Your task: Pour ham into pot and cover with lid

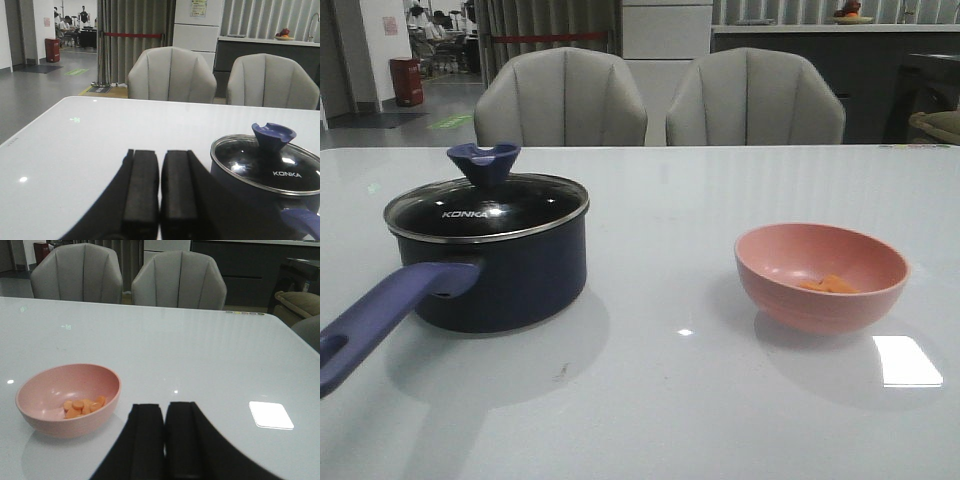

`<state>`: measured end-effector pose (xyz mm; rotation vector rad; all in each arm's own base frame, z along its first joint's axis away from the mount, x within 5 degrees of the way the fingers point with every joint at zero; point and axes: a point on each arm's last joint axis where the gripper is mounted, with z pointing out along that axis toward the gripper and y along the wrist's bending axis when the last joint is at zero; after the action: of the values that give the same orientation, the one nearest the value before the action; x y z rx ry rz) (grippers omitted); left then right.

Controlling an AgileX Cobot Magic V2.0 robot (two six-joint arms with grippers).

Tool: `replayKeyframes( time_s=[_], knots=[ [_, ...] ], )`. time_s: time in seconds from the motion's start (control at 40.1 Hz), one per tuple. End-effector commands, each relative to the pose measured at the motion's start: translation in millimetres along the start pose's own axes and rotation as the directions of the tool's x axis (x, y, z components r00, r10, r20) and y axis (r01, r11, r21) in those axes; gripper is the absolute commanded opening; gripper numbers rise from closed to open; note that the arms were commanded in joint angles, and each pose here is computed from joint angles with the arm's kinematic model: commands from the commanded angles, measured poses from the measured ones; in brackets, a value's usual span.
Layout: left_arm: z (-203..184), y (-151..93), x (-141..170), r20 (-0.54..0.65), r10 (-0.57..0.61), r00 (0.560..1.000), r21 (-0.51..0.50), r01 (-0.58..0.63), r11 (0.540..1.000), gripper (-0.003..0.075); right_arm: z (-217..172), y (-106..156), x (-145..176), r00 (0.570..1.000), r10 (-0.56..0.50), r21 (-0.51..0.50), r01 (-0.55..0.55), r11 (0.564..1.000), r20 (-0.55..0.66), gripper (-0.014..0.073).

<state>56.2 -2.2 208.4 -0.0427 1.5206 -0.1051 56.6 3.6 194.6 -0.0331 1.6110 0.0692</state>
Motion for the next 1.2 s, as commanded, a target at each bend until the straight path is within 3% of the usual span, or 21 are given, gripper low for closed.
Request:
replayKeyframes(
  time_s=[0.0,0.999,1.173],
  knots=[
    [-1,0,-1,0.078,-0.009,0.997,0.009,0.008,1.000,0.0120,-2,0,-10,0.994,-0.019,0.004,0.018,1.000,0.107,0.0161],
    [-1,0,-2,0.083,-0.009,0.997,0.009,0.008,1.000,0.0121,-2,0,-10,0.994,-0.019,0.004,0.018,1.000,0.107,0.0161],
    [-3,-1,-13,0.196,-0.010,0.981,0.017,0.007,1.000,0.0120,-2,0,-10,0.994,-0.019,0.004,0.018,1.000,0.107,0.0161]
  ],
)
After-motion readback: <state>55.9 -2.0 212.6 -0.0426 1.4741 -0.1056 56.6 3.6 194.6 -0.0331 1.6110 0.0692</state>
